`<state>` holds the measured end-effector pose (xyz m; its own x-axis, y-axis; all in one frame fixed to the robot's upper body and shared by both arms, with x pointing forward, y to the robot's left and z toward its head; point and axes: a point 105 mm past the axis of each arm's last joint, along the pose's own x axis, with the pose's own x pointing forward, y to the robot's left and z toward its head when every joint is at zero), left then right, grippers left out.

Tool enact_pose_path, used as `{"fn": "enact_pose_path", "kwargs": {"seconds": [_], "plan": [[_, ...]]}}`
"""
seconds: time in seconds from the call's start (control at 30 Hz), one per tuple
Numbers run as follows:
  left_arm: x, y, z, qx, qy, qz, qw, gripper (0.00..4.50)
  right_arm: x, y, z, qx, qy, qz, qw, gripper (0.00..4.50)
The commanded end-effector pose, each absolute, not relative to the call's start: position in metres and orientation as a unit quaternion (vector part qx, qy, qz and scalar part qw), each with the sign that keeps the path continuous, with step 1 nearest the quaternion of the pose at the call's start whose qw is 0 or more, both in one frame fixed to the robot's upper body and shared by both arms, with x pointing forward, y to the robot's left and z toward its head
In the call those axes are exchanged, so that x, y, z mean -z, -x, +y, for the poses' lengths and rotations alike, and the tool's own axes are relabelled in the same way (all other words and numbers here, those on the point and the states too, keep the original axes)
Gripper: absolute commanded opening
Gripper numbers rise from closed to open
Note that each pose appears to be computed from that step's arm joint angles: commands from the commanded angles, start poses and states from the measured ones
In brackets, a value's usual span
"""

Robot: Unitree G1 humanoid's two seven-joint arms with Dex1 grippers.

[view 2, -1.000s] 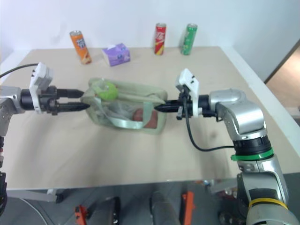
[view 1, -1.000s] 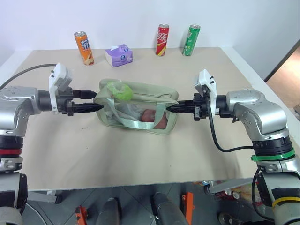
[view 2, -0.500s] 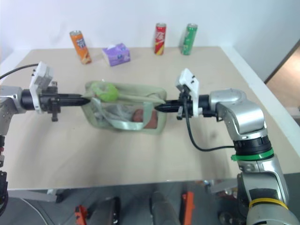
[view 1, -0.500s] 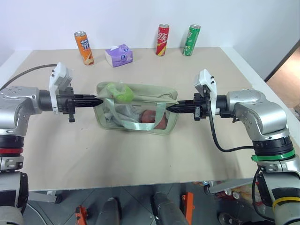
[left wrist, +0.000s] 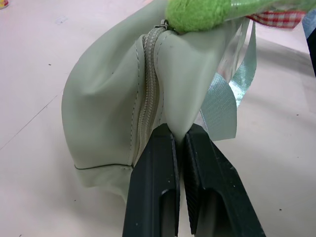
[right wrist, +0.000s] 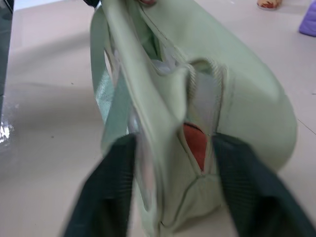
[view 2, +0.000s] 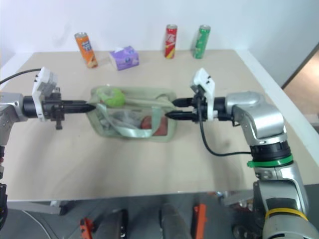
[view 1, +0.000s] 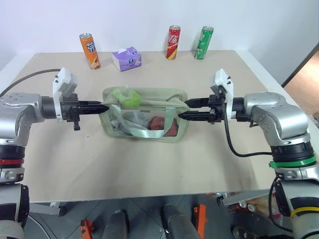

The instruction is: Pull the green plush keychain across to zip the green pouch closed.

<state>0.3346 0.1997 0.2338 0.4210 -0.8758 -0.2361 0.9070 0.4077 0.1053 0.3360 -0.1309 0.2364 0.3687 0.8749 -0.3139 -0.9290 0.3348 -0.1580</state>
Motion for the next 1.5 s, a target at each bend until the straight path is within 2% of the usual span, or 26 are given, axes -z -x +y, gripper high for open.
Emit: {"fn": "enact_pose_path", "kwargs": {"seconds": [0.03, 0.2, 0.33, 0.4, 0.47, 0.63, 0.73, 0.9, 1.17, 1.5], "plan": [[-0.237, -0.333, 0.198, 0.532, -0.123, 0.064, 0.835, 0.00, -0.271, -0.313, -0.145, -0.585, 0.166, 0.032, 0.794, 3.34], [-0.237, -0.334, 0.199, 0.532, -0.123, 0.063, 0.835, 0.00, -0.314, -0.311, -0.163, -0.560, 0.166, -0.043, 0.811, 3.34], [-0.237, -0.334, 0.199, 0.531, -0.123, 0.063, 0.836, 0.00, -0.352, -0.310, -0.140, -0.555, 0.145, -0.126, 0.809, 3.34], [-0.237, -0.335, 0.198, 0.532, -0.122, 0.061, 0.836, 0.00, -0.345, -0.301, -0.110, -0.582, 0.165, -0.125, 0.786, 3.34], [-0.238, -0.335, 0.197, 0.531, -0.121, 0.060, 0.836, 0.00, -0.326, -0.298, -0.089, -0.596, 0.197, -0.104, 0.771, 3.34], [-0.239, -0.333, 0.195, 0.534, -0.121, 0.055, 0.835, 0.00, -0.278, -0.302, -0.067, -0.579, 0.322, -0.065, 0.746, 3.34], [-0.240, -0.333, 0.195, 0.533, -0.120, 0.053, 0.836, 0.00, -0.266, -0.305, -0.061, -0.573, 0.367, -0.063, 0.730, 3.34], [-0.240, -0.333, 0.195, 0.533, -0.120, 0.051, 0.836, 0.00, -0.270, -0.310, -0.048, -0.572, 0.367, -0.082, 0.729, 3.34], [-0.239, -0.333, 0.194, 0.533, -0.120, 0.050, 0.836, 0.00, -0.295, -0.318, -0.031, -0.551, 0.372, -0.132, 0.735, 3.34], [-0.239, -0.335, 0.194, 0.530, -0.118, 0.047, 0.839, 0.00, -0.305, -0.310, -0.006, -0.569, 0.374, -0.169, 0.713, 3.34]]}}
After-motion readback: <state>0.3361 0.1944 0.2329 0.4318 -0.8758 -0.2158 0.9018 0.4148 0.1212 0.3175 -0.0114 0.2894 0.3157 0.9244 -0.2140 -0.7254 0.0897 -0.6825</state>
